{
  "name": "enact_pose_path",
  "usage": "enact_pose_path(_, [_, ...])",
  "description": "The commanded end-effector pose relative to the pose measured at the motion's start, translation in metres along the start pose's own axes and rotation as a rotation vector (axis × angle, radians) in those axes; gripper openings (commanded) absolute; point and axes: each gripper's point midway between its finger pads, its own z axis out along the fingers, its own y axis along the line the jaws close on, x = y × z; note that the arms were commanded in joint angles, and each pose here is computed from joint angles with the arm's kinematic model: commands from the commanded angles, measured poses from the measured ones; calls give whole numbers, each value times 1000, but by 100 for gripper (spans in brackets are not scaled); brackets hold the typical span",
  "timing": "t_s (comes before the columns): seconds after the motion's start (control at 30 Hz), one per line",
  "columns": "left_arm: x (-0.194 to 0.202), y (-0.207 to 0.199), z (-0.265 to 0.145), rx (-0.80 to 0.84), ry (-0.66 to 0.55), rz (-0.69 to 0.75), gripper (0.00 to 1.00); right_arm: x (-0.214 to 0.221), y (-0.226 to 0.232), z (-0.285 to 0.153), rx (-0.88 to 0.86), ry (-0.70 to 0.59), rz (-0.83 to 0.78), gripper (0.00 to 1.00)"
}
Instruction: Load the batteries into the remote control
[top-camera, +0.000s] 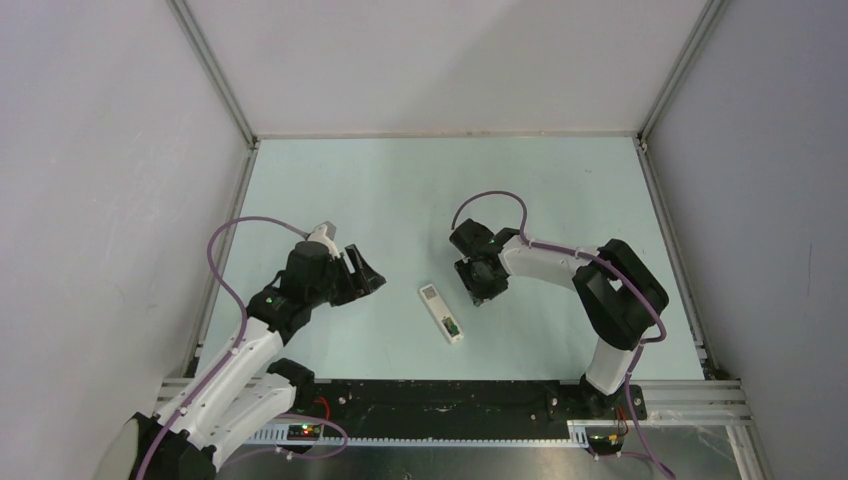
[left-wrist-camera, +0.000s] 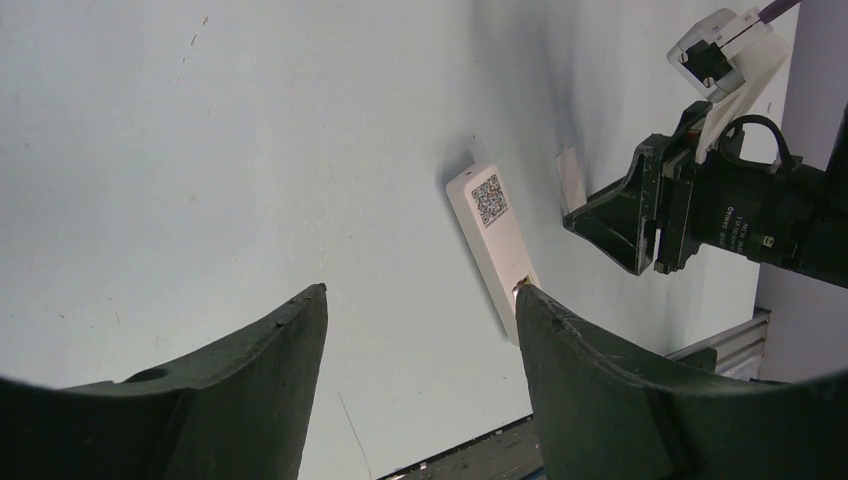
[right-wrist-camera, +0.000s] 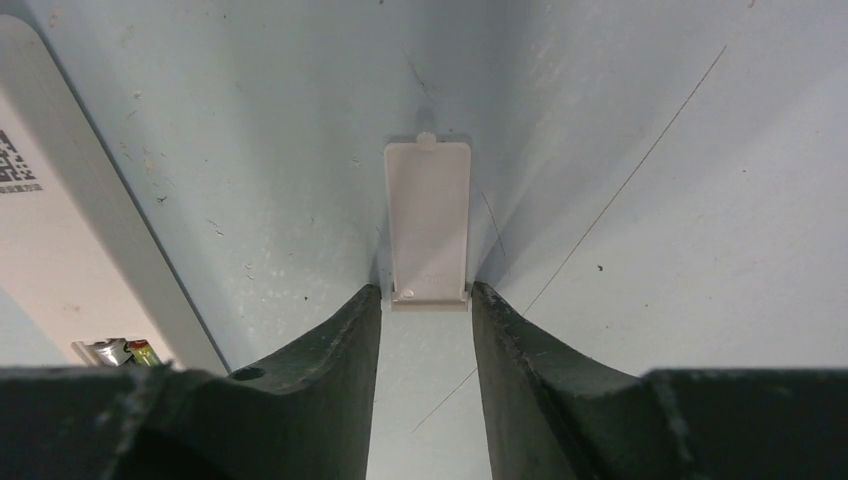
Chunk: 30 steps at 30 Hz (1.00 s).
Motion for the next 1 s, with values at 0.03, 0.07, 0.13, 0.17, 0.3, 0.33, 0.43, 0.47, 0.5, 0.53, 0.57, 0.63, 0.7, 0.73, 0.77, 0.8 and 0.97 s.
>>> enact_pose_path(0.03, [-11,-8,-4,26,-29,8,73,28,-4,14,21,101,14,41])
enact_pose_path(0.07, [-10,-8,-4,27,-30,8,73,28,-4,14,22,99,17,41])
enact_pose_path(0.13, [-10,-8,-4,27,-29,6,73,28,-5,13,26,99,21,41])
enact_pose_path(0.17, [-9,-7,-3,26,-27,4,73,28,-6,13,29,99,22,40])
enact_pose_path(0.3, [-8,-7,-4,28,-25,2,73,26,-6,12,32,89,35,37])
enact_pose_path(0.33, [-8,-7,-4,28,-27,1,73,24,-5,11,30,81,40,36])
enact_pose_path(0.43, [-9,-8,-4,32,-26,1,73,20,-4,9,20,64,58,35])
enact_pose_path(0.47, [-9,-8,-4,33,-25,1,73,18,-3,8,17,57,62,34])
enact_pose_path(0.5, [-9,-9,-4,34,-25,1,73,17,-4,7,16,53,69,34])
enact_pose_path(0.53, [-9,-9,-4,35,-25,1,73,16,-4,6,14,47,72,33])
enact_pose_path(0.57, [-9,-9,-4,35,-24,1,73,15,-4,5,13,42,79,33])
enact_pose_path(0.63, [-9,-10,-4,37,-22,1,73,13,-4,4,12,33,85,32])
enact_pose_path(0.7, [-9,-11,-5,42,-20,0,73,10,-5,2,9,23,95,31])
enact_pose_path(0.73, [-8,-11,-4,42,-17,-2,73,9,-5,1,8,19,99,30])
enact_pose_path(0.77, [-9,-12,-5,44,-17,-1,73,7,-5,-1,6,11,104,30])
enact_pose_path(0.8, [-9,-12,-5,46,-18,-1,73,6,-5,-1,4,6,107,30])
enact_pose_path(0.97, [-11,-16,-5,57,-15,2,74,1,-5,-9,-12,-20,120,30])
